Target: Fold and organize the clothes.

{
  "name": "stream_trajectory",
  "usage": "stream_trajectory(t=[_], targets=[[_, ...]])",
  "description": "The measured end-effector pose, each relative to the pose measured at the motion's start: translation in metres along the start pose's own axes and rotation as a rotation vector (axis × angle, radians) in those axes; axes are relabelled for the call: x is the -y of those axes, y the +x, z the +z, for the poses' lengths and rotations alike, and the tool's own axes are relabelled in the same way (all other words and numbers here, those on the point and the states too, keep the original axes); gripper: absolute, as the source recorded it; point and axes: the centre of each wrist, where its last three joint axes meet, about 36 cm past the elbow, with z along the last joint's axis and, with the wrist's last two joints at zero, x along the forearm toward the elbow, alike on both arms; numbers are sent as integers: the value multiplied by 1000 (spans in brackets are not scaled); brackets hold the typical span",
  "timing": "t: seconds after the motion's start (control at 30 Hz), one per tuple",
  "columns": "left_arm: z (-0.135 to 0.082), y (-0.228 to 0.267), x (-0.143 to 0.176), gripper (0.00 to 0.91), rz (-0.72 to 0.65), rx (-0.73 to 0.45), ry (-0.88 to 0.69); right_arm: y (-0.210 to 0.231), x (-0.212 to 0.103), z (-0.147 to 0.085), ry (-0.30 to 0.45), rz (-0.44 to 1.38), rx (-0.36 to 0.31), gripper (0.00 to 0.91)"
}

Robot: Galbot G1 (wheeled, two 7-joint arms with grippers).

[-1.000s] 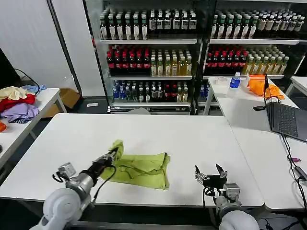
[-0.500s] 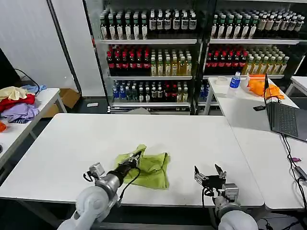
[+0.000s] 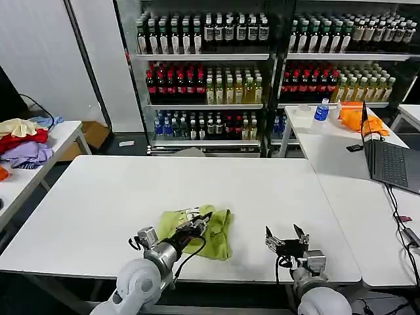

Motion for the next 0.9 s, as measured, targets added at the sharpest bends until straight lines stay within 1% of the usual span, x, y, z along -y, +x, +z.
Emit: stream_trajectory(t=[0.23, 0.37, 0.53, 0.67, 0.73, 0.9], targets=[[-5, 14, 5, 907, 27, 12, -8, 1, -2, 1, -4, -2, -4, 907], [-12, 25, -2, 907, 2, 23, -21, 3, -3, 2, -9, -3, -5, 907], [-28, 35, -24, 907, -74, 47, -68, 3, -2, 2, -11, -2, -2, 907], [-37, 39, -46, 907, -140, 36, -101, 3, -2, 1, -11, -1, 0, 907], [-38, 39, -58, 907, -169, 22, -109, 3, -1, 1, -11, 1, 1, 907], [-35, 39, -80, 907, -210, -30, -85, 5, 1, 2, -9, 6, -2, 907]])
